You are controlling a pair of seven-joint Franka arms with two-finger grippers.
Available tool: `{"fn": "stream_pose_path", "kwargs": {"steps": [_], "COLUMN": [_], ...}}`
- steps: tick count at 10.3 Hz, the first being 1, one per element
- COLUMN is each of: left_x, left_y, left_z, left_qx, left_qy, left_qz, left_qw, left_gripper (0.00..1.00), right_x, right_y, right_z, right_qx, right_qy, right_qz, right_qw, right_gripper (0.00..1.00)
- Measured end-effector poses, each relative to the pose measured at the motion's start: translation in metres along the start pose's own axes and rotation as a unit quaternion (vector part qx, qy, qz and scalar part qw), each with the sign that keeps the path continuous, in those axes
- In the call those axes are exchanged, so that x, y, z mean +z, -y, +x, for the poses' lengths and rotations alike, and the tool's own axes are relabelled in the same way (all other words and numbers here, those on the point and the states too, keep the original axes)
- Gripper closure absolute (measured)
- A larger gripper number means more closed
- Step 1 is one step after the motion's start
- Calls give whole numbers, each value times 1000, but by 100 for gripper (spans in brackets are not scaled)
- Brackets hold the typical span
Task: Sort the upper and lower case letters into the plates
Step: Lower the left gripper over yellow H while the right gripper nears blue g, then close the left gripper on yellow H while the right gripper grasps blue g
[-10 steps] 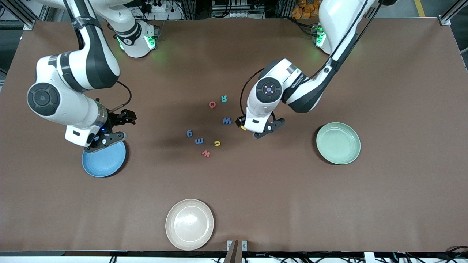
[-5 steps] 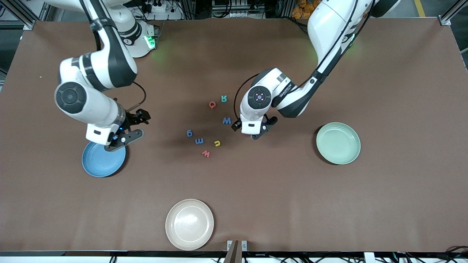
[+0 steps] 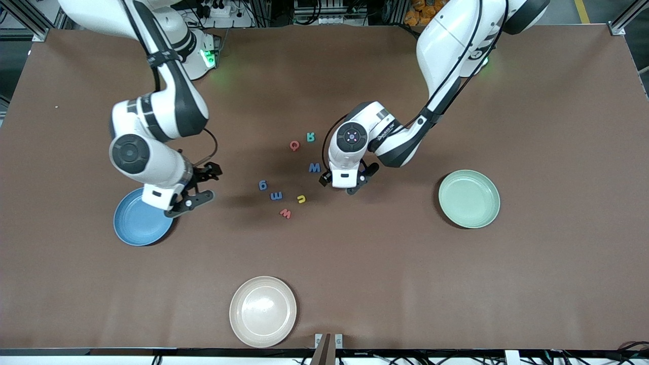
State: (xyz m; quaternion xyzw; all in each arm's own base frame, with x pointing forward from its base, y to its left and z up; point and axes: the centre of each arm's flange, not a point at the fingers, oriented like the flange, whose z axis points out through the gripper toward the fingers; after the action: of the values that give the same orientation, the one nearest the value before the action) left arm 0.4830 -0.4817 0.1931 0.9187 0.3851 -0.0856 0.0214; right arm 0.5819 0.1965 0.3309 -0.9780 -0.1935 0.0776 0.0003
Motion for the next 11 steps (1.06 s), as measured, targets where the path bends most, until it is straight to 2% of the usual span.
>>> {"fn": "stream_pose_path", "kwargs": {"steps": [3, 7, 11], "left_x": [10, 11, 13], "left_y": [4, 5, 6], "left_z": [2, 4, 10], "left_qx": [-2, -3, -7], "left_qy": [0, -1, -4], "left_qz": [-1, 0, -6], "left_qw": [1000, 1000, 1000], "left_gripper": [0, 0, 7], "right_x": [31, 39, 69], "right_y": [49, 51, 74], "right_z": [-1, -2, 8], "right_qx": [30, 44, 71], "right_qy": [-10, -14, -28], "right_qz": [-7, -8, -9], "right_qw": [999, 999, 997], "right_gripper": [0, 0, 0]}}
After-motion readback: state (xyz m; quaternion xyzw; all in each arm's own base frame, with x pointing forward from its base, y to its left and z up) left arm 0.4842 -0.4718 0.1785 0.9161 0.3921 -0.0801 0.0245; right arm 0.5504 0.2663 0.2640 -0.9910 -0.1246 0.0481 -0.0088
